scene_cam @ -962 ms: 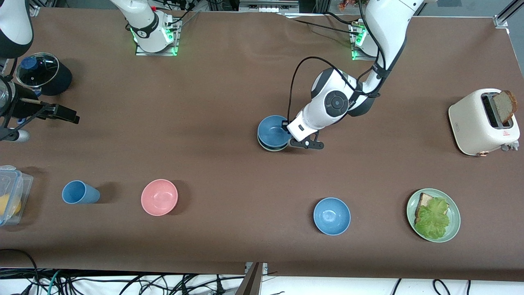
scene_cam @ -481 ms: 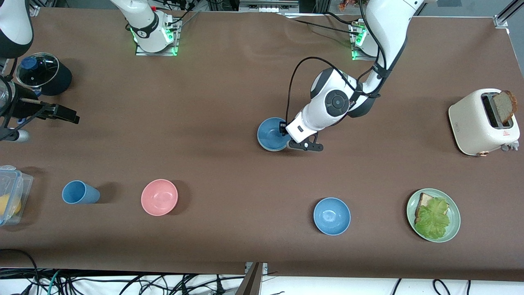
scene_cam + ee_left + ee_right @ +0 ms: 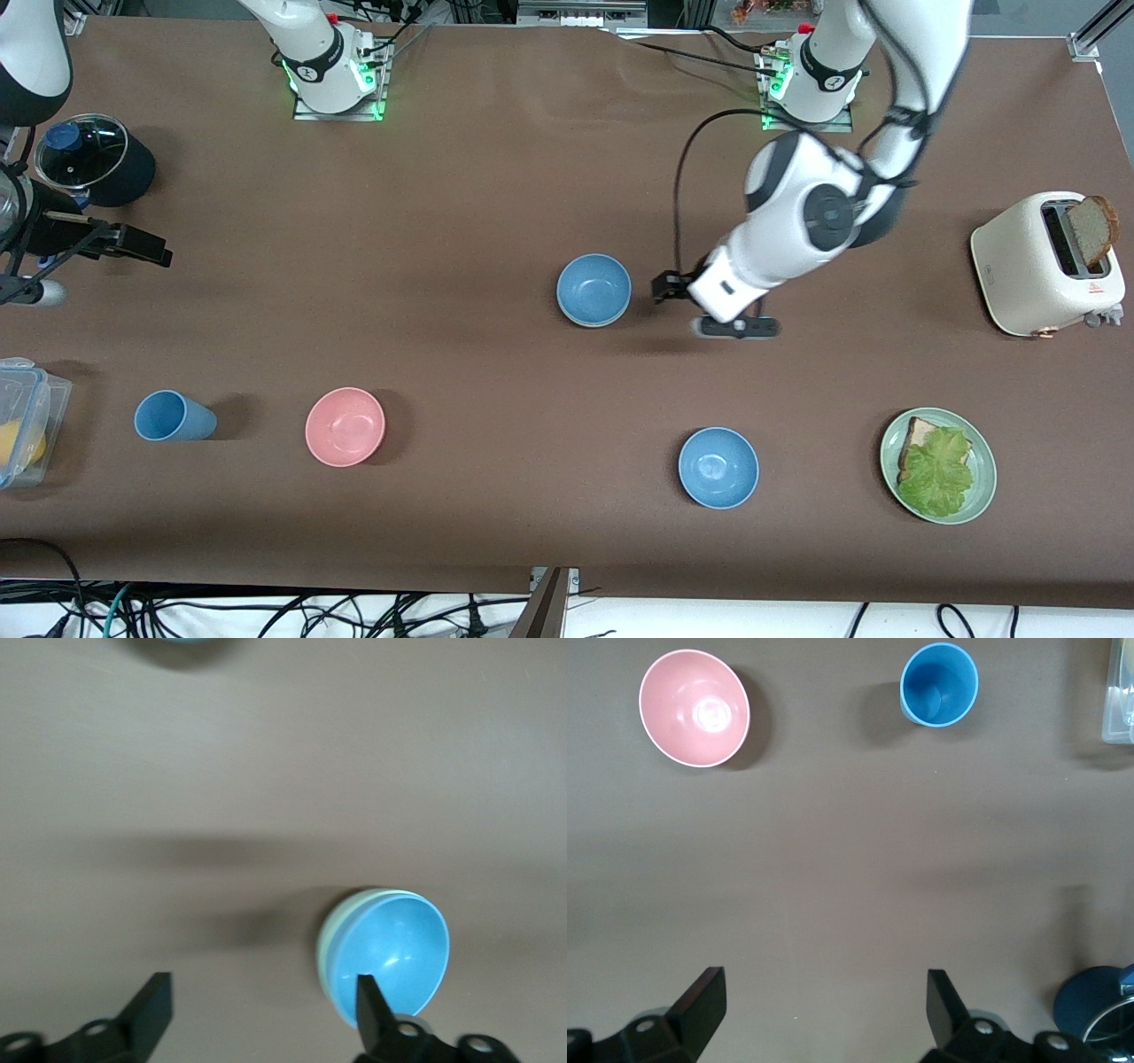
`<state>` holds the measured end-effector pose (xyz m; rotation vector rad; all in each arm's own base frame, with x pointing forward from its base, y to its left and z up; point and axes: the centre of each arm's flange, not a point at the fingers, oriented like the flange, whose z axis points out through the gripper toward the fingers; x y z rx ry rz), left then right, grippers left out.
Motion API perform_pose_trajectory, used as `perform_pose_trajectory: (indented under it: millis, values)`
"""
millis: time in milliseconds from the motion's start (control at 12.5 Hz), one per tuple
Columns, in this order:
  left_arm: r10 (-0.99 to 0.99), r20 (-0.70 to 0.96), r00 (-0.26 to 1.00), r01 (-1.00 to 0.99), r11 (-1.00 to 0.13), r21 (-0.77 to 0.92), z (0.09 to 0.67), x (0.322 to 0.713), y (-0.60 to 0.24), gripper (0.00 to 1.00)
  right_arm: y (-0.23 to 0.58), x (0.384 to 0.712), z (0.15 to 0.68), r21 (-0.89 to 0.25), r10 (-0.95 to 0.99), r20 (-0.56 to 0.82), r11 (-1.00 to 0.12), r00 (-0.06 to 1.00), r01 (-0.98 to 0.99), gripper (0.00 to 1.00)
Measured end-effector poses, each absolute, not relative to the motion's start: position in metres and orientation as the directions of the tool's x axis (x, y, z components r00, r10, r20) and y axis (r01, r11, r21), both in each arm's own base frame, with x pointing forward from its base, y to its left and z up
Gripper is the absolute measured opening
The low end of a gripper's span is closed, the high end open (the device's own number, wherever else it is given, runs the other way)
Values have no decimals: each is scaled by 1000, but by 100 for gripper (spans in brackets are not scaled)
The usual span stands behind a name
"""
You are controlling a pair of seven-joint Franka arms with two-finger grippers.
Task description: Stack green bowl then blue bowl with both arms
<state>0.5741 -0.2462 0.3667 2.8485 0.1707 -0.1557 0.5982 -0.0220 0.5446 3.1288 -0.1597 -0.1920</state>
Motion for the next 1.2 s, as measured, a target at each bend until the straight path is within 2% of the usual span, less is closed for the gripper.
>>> perform_pose_trajectory:
  millis: [80, 240, 561, 882, 1202]
  values:
    - [141, -130, 981, 171, -950, 260, 386, 579, -215, 100, -22, 598, 545, 9, -102, -122, -995, 987, -101, 100]
    - [184, -160, 970, 219, -948, 233, 412, 581, -152, 100, -22, 598, 545, 9, -101, -122, -995, 987, -101, 100]
    - [145, -175, 974, 166, -980, 109, 467, 561, -50, 100, -22, 598, 545, 9, -101, -122, -995, 987, -101, 100]
    - [109, -154, 982, 108, -994, -19, 536, 547, -37, 100, -22, 598, 545, 9, -101, -122, -995, 987, -101, 100]
    - [105, -137, 985, 102, -994, -28, 550, 550, -38, 100, -22, 598, 545, 9, -101, -122, -995, 987, -101, 100]
